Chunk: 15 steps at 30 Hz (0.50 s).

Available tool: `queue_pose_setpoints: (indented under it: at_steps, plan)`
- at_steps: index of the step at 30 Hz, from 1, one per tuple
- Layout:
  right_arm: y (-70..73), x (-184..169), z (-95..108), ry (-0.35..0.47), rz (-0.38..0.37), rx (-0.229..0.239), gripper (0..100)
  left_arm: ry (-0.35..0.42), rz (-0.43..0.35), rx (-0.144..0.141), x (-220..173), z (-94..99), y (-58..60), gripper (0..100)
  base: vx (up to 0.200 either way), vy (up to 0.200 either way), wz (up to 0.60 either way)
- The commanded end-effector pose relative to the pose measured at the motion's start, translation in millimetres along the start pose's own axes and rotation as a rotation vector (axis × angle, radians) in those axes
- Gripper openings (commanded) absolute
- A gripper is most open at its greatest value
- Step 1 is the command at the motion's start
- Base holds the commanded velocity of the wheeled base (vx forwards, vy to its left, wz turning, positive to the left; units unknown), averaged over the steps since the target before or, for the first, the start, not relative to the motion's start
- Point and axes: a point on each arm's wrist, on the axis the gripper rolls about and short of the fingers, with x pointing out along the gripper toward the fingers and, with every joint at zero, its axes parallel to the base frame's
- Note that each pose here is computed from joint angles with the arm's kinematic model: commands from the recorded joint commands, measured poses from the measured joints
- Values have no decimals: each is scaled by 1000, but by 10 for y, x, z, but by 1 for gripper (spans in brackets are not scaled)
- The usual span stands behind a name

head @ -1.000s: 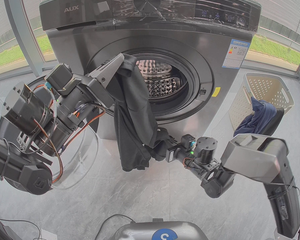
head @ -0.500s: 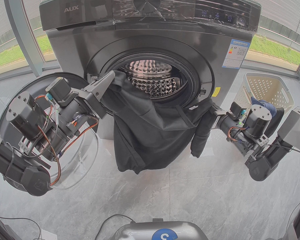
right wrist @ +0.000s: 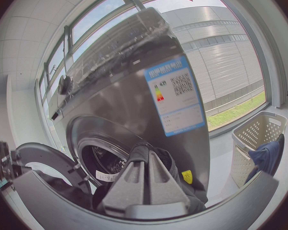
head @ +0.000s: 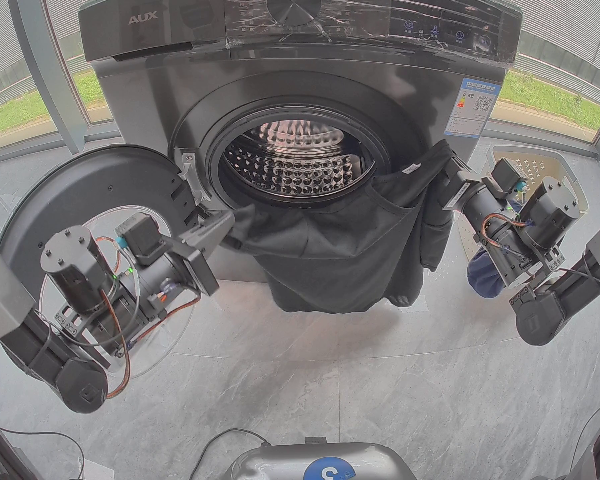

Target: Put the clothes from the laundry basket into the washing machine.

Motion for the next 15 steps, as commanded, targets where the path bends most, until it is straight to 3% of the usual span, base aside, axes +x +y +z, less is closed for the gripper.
queue_pose_setpoints:
  at_steps: [1,6,11,12,15]
  plan:
    - [221,-24,112,-38,60,29,0,156,-9,2,-83,-383,31,0,0,0,0]
    - [306,-41,156,-48,85,40,0,264,-43,-14,-133,-647,64,0,0,0,0]
    - [350,-51,147,-44,95,47,0,323,-51,-27,-127,-819,78,0,0,0,0]
    - [355,-52,146,-44,97,48,0,351,-61,-14,-134,-896,62,100,0,0,0]
    - [384,-59,133,-39,104,52,0,390,-91,-16,-134,-1014,-7,100,0,0,0]
